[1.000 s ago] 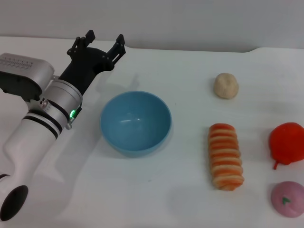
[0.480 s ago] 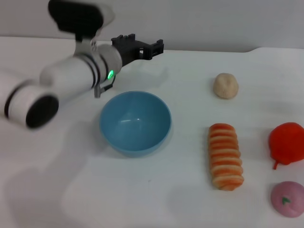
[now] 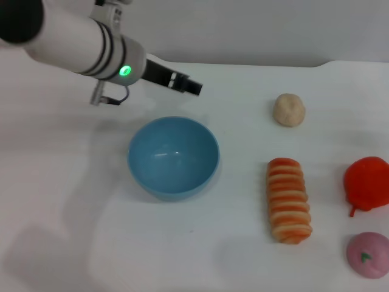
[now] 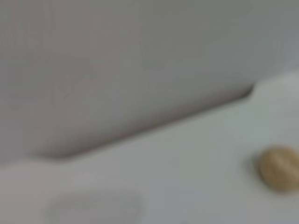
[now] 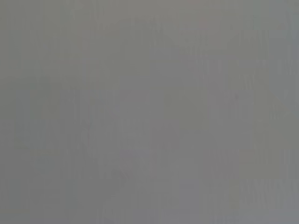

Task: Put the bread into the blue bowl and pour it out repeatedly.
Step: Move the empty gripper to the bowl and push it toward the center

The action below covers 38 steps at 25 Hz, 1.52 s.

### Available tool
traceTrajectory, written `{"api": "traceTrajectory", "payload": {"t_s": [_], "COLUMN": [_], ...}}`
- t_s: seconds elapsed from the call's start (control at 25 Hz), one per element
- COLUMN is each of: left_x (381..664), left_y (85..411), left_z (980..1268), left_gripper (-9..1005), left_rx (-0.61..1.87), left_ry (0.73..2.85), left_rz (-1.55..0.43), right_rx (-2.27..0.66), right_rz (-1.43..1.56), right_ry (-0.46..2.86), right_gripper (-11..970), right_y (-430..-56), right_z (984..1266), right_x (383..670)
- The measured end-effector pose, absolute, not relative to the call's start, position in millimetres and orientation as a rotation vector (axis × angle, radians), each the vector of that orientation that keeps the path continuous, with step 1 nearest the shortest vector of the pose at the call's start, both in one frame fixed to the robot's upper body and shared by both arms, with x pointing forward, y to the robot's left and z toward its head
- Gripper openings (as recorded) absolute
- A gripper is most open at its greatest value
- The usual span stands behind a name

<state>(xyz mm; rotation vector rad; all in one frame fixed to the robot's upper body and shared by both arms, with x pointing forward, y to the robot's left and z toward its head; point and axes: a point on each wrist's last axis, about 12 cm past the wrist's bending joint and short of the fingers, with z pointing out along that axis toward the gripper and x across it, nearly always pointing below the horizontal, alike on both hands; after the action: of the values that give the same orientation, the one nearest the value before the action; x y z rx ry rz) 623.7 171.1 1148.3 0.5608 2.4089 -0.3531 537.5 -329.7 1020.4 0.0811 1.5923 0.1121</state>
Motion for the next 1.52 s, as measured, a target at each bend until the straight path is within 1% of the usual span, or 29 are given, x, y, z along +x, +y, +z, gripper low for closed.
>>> {"api": "traceTrajectory", "payload": {"t_s": [0.12,0.28,0.52,0.8,1.04,1.52], "left_x": [620.6,617.2,613.3,610.7,608.3,608.4], "left_y": [183.7,193.6,200.2,205.1,208.6,216.0], "left_z": [1153.3,1151.4,1142.9,1137.0,1121.9,1100.6], "left_gripper": [813,813,813,813,812,812], "left_rx": [0.549,0.543,0.617,0.644,0.639,0.603], "left_ry": [2.488,2.507,2.513,2.526,2.584,2.643], "left_rz": [-0.371,-0.369,-0.342,-0.329,-0.332,-0.297], "right_rx": [0.080,0.080,0.081,0.085,0.085,0.084], "right_rz": [0.110,0.105,0.102,0.099,0.099,0.099], "right_ry": [1.595,1.604,1.610,1.617,1.621,1.621], "right_gripper": [474,474,475,475,474,475], "right_y": [-330.1,-330.7,-331.1,-332.1,-331.6,-331.4], "right_z": [1020.9,1020.6,1020.2,1018.9,1018.9,1019.0], "right_x": [538.8,540.5,540.8,539.5,540.6,541.0]}}
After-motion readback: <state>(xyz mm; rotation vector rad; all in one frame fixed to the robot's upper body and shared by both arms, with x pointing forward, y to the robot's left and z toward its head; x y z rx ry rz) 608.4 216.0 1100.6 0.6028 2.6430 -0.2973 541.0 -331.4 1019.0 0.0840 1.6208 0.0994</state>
